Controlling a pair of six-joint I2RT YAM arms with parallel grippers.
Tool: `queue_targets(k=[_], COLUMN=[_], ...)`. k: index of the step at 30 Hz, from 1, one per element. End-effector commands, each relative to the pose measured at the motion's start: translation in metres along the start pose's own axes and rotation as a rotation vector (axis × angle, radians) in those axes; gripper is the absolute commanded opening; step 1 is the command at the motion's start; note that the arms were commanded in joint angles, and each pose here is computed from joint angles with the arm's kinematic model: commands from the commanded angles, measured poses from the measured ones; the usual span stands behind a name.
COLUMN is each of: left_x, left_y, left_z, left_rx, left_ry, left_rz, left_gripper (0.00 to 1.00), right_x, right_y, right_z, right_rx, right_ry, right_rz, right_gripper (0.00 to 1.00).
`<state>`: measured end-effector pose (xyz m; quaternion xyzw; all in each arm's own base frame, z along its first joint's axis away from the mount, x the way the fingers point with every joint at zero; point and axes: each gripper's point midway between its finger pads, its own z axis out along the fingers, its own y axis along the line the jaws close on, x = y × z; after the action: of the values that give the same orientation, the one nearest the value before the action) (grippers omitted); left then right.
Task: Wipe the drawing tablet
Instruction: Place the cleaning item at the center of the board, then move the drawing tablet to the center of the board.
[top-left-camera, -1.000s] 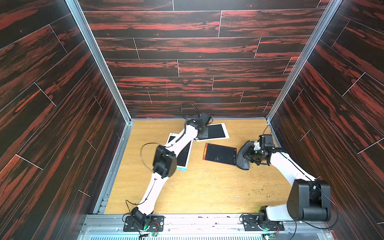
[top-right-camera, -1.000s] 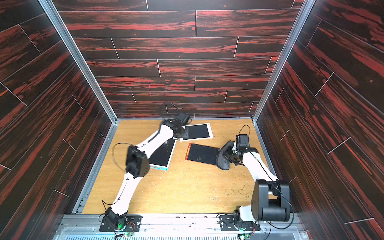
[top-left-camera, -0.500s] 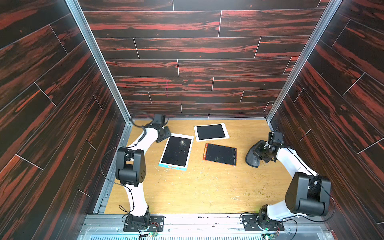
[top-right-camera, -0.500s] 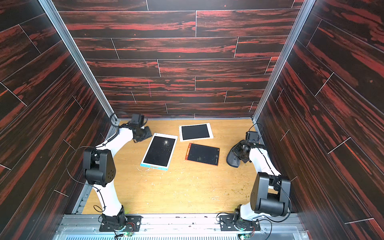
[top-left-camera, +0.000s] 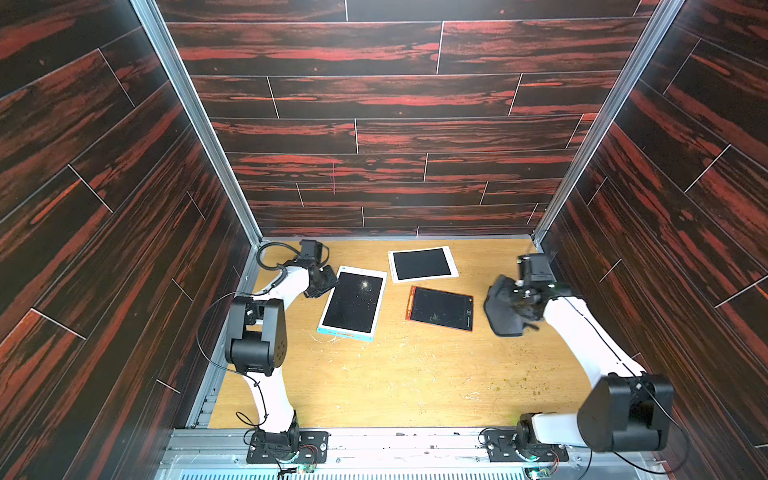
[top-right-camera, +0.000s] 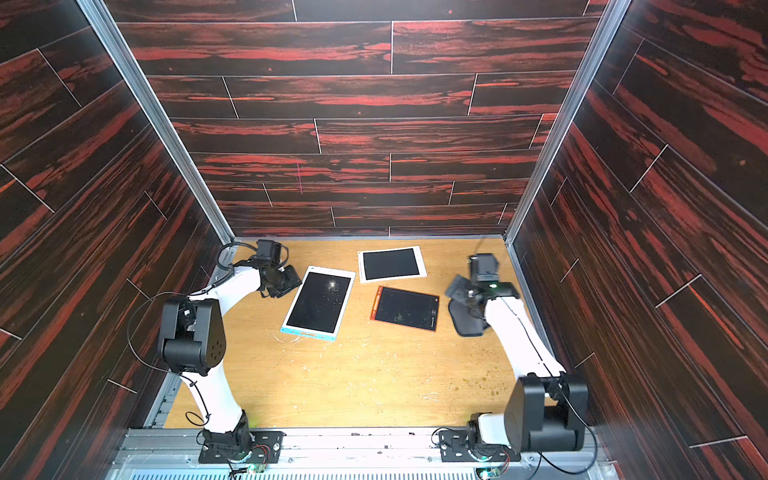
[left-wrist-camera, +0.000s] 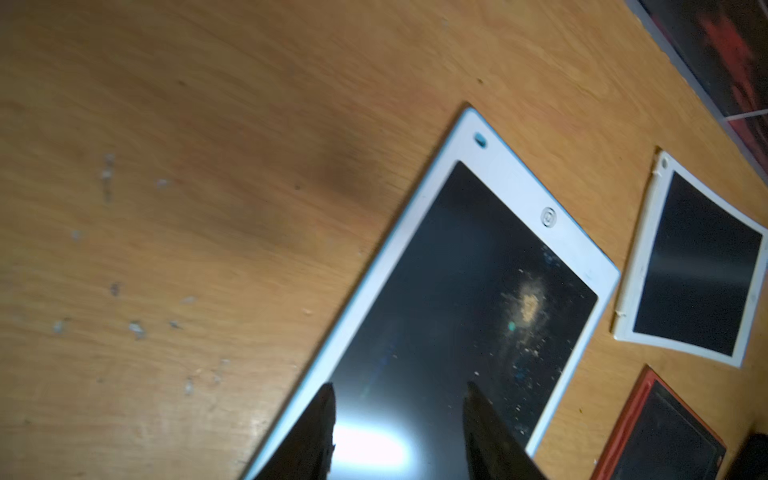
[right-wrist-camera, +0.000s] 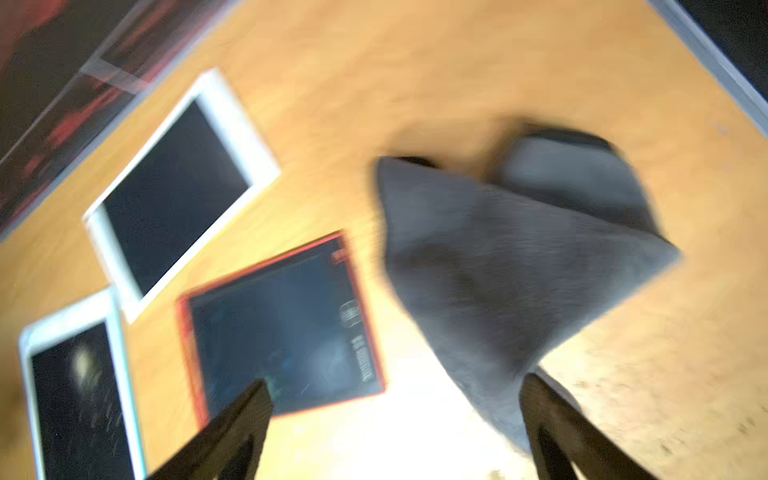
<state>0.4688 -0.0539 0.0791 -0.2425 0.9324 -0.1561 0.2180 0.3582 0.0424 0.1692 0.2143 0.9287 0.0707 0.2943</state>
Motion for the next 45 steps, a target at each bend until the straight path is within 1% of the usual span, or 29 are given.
queue_targets(k=[1, 3, 5, 7, 9, 11, 14, 17, 25, 28, 32, 38, 43, 45], left_x=[-0.002, 0.0, 0.004, 0.007, 0.01, 0.011, 0.013, 0.016, 0.031, 0.036, 0.046, 0.068, 0.088, 0.097], left_y=[0.006, 0.008, 0.011, 0.012, 0.013, 0.014, 0.017, 0.02, 0.026, 0.028, 0.034, 0.045, 0.05, 0.05], left_z=[-0.008, -0.008, -0.005, 0.0, 0.004, 0.007, 0.01, 0.013, 0.027, 0.03, 0.033, 0.038, 0.034, 0.03], left_rx=[0.013, 0.014, 0.009, 0.016, 0.024, 0.029, 0.024, 0.022, 0.045, 0.053, 0.053, 0.057, 0.079, 0.086], left_ry=[-0.022, -0.023, -0.014, -0.007, -0.001, 0.0, 0.004, 0.009, 0.042, 0.049, 0.063, 0.09, 0.111, 0.124], left_rz=[-0.029, -0.029, -0.03, -0.038, -0.048, -0.054, -0.059, -0.063, -0.101, -0.109, -0.115, -0.136, -0.15, -0.135], left_gripper=[0.51, 0.51, 0.51, 0.51, 0.51, 0.51, 0.51, 0.51, 0.51, 0.51, 0.51, 0.51, 0.51, 0.51], right_x=[0.013, 0.032, 0.055, 0.076, 0.093, 0.109, 0.135, 0.157, 0.214, 0.229, 0.239, 0.254, 0.263, 0.265], right_y=[0.023, 0.053, 0.093, 0.125, 0.146, 0.17, 0.195, 0.212, 0.243, 0.251, 0.262, 0.277, 0.277, 0.275], right_z=[-0.003, 0.005, 0.014, 0.023, 0.033, 0.037, 0.046, 0.059, 0.087, 0.097, 0.105, 0.105, 0.099, 0.096], right_rx=[0.01, -0.122, -0.339, -0.489, -0.543, -0.585, -0.6, -0.593, -0.574, -0.566, -0.574, -0.575, -0.577, -0.575], right_ry=[0.001, 0.067, 0.185, 0.317, 0.412, 0.473, 0.558, 0.624, 0.737, 0.761, 0.798, 0.833, 0.85, 0.853], right_rz=[-0.126, -0.165, -0.176, -0.168, -0.183, -0.254, -0.314, -0.329, -0.378, -0.386, -0.376, -0.405, -0.407, -0.413], right_gripper=[0.95, 0.95, 0.94, 0.92, 0.9, 0.9, 0.89, 0.89, 0.89, 0.89, 0.88, 0.88, 0.88, 0.88])
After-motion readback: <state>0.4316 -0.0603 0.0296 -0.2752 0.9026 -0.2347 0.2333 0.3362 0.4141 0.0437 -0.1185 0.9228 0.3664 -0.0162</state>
